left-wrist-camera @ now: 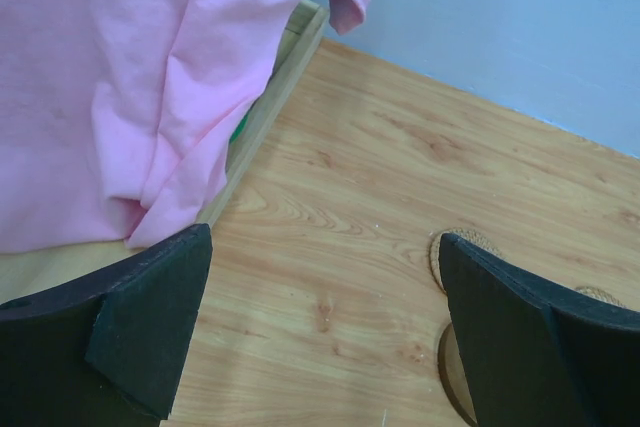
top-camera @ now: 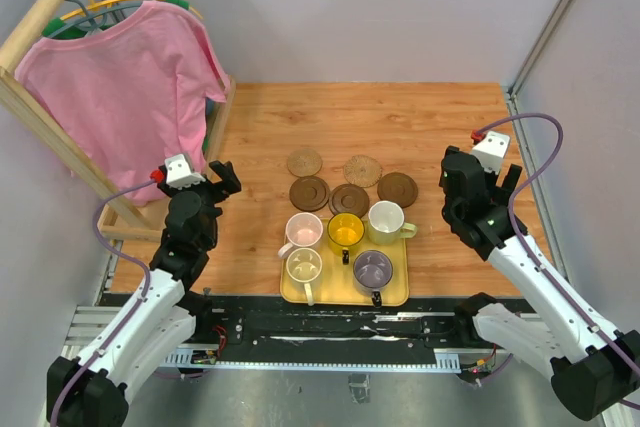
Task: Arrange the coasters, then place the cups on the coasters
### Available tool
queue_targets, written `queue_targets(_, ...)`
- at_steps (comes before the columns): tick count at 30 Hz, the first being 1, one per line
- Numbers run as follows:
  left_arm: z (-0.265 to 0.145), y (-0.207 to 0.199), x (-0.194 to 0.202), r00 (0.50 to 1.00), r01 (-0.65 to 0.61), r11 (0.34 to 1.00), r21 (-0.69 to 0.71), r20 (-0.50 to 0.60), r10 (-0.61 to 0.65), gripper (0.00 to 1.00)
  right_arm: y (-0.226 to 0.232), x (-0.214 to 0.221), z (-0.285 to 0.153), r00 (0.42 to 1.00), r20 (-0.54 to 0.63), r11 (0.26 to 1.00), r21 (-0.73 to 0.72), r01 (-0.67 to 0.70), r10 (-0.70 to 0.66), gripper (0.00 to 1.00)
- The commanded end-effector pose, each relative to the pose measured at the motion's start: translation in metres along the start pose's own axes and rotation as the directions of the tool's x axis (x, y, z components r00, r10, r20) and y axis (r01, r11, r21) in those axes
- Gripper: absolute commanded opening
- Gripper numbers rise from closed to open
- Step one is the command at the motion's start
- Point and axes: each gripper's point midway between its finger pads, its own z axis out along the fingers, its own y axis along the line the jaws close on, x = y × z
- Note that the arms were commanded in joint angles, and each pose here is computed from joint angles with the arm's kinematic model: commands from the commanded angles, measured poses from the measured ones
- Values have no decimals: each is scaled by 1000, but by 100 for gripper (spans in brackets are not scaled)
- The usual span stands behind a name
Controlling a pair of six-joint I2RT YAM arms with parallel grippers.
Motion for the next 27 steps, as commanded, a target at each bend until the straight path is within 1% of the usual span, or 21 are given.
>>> queue_targets(1,1,4,-3,1000,9,1000,-22,25,-9,100,-10,2,3,999,8,998,58,-35,35,98)
queue_targets(13,2,4,-1,1000,7,1000,-24,23,-7,100,-7,1,0,998,15,997,30,-67,67,98)
queue_targets(18,4,-6,-1,1000,-10,1000,19,10,10,100,3,-6,2,999,19,999,-17,-37,37,98)
queue_targets(22,11,-21,12,999,-23,996,87,-45,27,100,20,-21,6,1000,18,998,-63,-6,7,98)
queue_targets(27,20,-45,34,991,0,984,177,-129,23,100,51,-35,15,1000,28,991,-136,18,-14,98)
